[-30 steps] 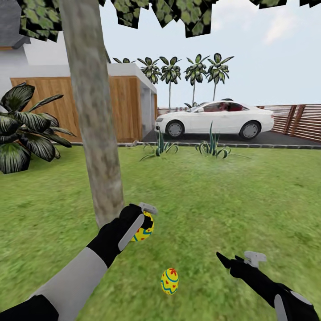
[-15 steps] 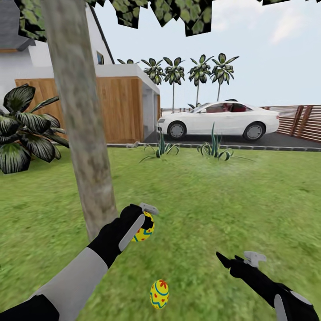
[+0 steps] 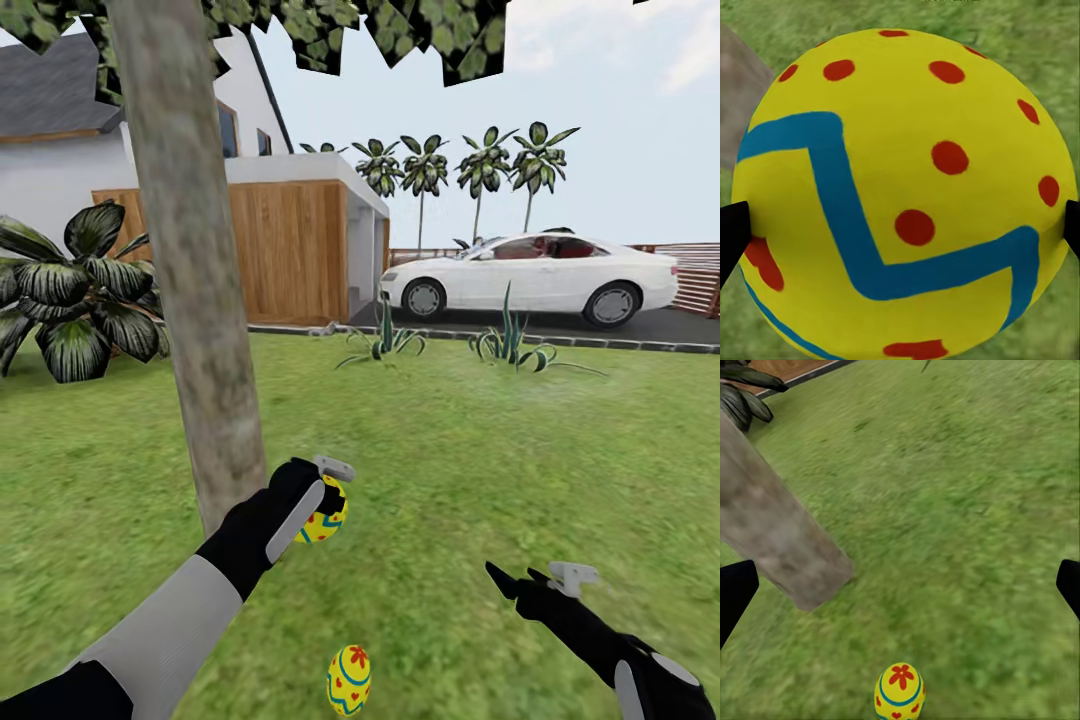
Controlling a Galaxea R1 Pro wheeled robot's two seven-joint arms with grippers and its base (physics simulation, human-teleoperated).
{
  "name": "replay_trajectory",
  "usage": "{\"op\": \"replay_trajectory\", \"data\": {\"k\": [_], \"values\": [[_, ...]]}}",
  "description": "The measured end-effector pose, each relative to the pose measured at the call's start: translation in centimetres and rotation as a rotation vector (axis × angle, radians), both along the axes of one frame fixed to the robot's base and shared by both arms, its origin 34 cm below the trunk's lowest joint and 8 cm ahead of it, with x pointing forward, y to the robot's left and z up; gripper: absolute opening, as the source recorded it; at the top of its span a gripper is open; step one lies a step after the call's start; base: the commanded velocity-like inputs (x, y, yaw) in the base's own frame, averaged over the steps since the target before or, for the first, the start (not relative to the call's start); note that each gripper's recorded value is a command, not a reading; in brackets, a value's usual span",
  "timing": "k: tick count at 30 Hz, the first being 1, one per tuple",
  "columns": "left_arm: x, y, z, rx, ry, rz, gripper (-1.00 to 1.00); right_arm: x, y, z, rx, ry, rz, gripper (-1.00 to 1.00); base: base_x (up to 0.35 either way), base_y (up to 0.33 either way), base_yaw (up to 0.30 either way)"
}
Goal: Take the three Easter eggs out of the wicker basket on the lawn in the garden, then place them on the lawn next to a single tree (choose any tree) so that all three eggs are next to the same tree and none are left in the basket.
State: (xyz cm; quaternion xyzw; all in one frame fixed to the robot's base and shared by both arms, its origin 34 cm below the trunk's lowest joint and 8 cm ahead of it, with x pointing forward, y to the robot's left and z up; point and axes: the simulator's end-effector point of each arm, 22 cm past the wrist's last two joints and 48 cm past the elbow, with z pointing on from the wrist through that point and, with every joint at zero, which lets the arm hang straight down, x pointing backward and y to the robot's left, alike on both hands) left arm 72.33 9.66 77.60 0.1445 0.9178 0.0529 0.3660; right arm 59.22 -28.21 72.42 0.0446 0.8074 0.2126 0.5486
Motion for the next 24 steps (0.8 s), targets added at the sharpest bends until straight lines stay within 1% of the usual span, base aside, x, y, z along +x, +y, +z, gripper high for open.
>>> {"op": "replay_trajectory", "data": {"k": [7,17,24], "values": [[-0.07,-0.02,0.47,-0.002,-0.007,0.0,-1.0,-0.03,0.02,0.37,0.001,-0.008,0.0,1.0,0.163,0.007,0.173],[-0.03,0.1,0.6,0.004,-0.012,0.001,-1.0,-0.07,-0.01,0.44,0.001,-0.01,0.001,1.0,0.261,-0.01,0.013],[-0.11,-0.15,0.46,-0.007,-0.005,-0.003,-1.0,-0.06,-0.01,0.39,0.001,-0.009,0.001,1.0,0.047,-0.013,0.0]]}}
